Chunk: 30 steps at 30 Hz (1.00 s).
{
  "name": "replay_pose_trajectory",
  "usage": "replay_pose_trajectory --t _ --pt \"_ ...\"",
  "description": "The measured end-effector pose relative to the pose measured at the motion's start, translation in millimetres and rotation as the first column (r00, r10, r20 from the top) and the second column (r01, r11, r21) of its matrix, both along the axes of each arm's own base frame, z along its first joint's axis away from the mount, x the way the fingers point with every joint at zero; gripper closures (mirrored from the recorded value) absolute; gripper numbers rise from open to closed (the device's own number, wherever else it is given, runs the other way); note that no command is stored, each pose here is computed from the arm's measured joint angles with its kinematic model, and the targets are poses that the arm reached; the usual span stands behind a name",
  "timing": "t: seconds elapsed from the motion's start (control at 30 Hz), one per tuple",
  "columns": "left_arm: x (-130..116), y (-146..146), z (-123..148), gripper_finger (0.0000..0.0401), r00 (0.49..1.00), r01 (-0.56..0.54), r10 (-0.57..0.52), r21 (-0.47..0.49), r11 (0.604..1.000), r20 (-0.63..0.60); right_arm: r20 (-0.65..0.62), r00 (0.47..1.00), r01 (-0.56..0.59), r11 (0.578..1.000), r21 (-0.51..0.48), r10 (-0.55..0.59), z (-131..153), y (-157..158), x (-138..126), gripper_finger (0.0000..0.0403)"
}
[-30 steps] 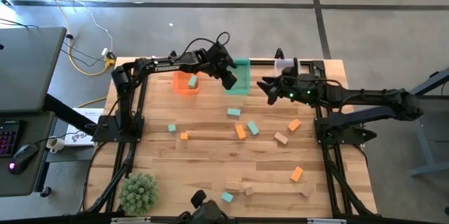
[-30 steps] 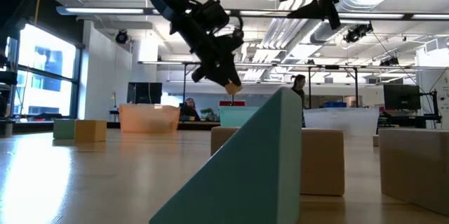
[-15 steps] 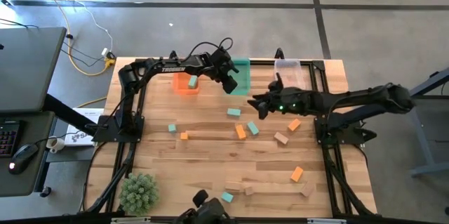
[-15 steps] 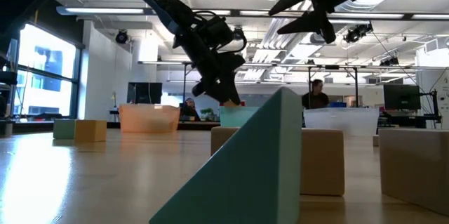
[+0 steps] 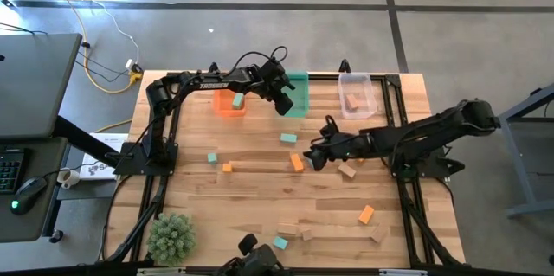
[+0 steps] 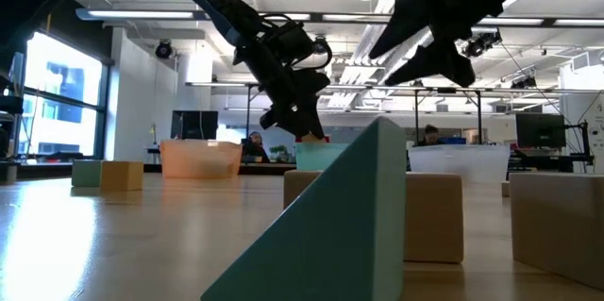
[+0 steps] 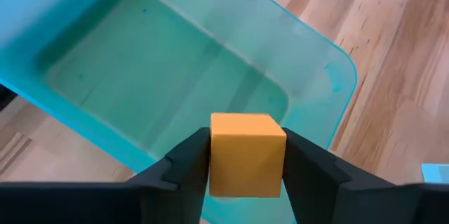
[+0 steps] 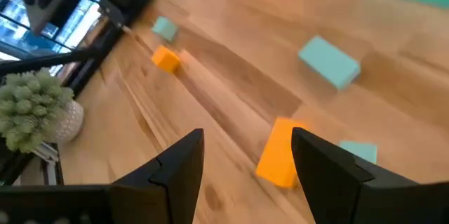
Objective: Sort & place blocks by color
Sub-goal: Put the yellow block into the blue bin, then put the light blue block into the orange bin
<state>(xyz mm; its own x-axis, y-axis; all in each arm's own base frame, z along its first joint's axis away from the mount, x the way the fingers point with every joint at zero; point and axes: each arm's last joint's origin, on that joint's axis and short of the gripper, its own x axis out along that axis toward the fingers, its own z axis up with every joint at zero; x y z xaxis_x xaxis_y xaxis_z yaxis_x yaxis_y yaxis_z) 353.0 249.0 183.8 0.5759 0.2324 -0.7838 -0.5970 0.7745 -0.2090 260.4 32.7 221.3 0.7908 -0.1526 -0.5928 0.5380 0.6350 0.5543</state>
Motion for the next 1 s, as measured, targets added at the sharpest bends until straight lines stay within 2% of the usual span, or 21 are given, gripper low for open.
replay_pose_trajectory --t 0.17,0.37,0.57,0.7,0.8,1.0 --pt "0 0 0 0.0220 1.000 -0.002 0.002 0.001 1.000 -0.002 -0.086 0.996 0.012 0.999 0.031 -0.010 -11 5 -2 0.0201" --pt "-1 0 2 0.0207 1.000 -0.004 0.004 -0.001 1.000 -0.004 -0.183 0.982 0.056 0.997 0.045 -0.047 -25 7 -4 0.0201" --pt "-12 -3 24 0.0209 1.000 0.013 -0.013 0.018 1.000 -0.005 -0.222 0.974 0.060 0.997 0.053 -0.047 -34 8 -1 0.0201" --pt "-26 -9 50 0.0210 0.999 0.045 -0.044 0.053 0.998 -0.016 -0.202 0.979 0.045 0.998 0.047 -0.035 -27 8 3 0.0201" --pt "-39 -14 72 0.0210 0.998 0.055 -0.054 0.078 0.995 -0.017 -0.187 0.982 0.014 1.000 0.008 -0.013 -8 8 11 0.0201" --pt "-62 -30 114 0.0210 0.998 0.053 -0.056 0.128 0.990 0.019 -0.304 0.952 -0.017 0.994 -0.107 -0.017 21 -1 27 0.0201"
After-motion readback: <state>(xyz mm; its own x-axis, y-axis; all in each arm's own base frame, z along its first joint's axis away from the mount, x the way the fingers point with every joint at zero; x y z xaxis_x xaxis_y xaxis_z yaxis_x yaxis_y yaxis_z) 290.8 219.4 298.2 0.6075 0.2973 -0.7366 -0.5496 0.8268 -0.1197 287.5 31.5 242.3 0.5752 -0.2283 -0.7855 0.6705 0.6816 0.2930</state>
